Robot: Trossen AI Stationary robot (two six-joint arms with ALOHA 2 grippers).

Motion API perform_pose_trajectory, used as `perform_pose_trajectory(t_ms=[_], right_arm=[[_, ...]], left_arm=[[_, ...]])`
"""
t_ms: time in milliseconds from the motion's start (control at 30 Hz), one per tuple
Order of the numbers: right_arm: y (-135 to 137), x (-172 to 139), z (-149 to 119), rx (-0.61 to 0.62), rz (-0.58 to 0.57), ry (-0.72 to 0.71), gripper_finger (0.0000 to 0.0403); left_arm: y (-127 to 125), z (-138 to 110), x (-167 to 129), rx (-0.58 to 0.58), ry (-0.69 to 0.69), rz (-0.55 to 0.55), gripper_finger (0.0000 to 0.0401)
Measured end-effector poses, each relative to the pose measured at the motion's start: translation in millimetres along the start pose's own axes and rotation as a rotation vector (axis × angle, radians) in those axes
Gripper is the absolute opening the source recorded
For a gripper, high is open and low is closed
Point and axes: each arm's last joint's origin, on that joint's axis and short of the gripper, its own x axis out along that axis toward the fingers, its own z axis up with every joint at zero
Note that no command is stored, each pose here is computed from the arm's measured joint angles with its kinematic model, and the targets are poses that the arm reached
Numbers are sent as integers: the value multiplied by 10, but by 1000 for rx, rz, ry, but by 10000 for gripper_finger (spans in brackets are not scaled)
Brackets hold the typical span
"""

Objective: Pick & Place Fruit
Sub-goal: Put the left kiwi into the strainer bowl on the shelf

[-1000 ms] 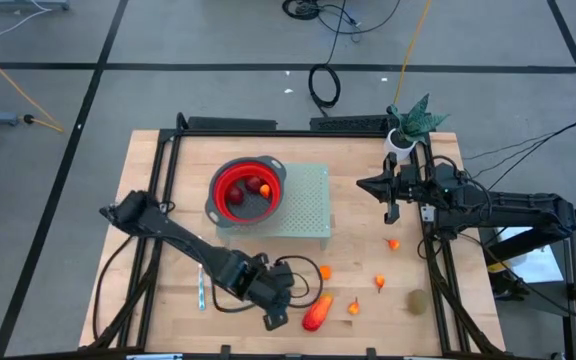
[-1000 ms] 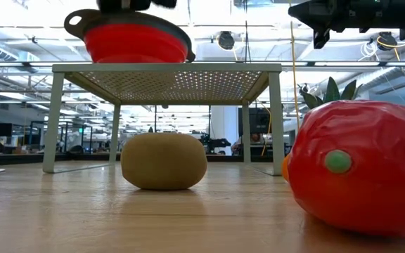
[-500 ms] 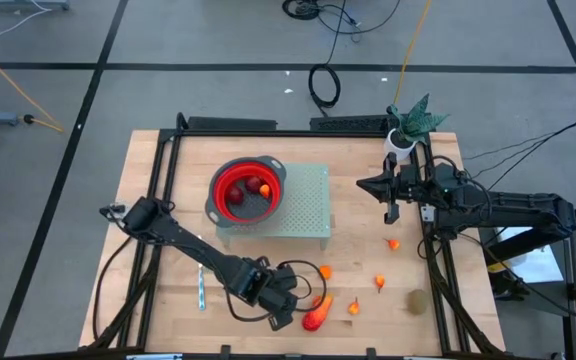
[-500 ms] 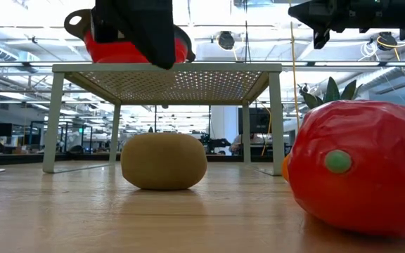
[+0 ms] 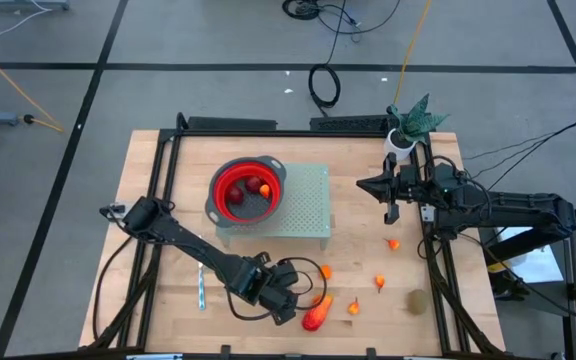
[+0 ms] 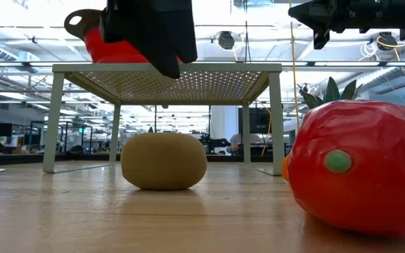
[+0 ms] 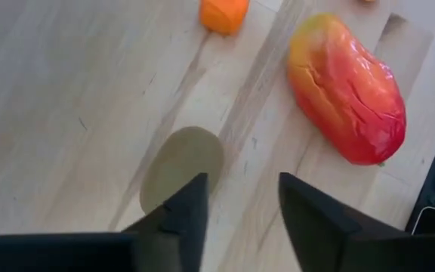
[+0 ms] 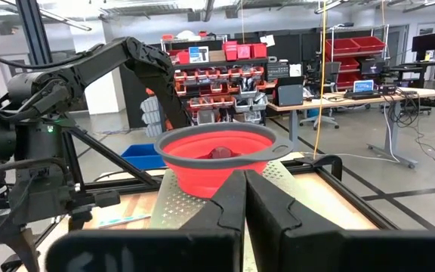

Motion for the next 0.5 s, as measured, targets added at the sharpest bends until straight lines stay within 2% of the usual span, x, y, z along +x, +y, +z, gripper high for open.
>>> perform_pose_trajectory(t_ms=[267,500], right_arm=[[0,0,0,-14,0,0,0],[0,0,0,-14,0,0,0]], left_arm=[[-6,-8,0,0,28,-21,280],[16,-44,43,44,49,-19,342]])
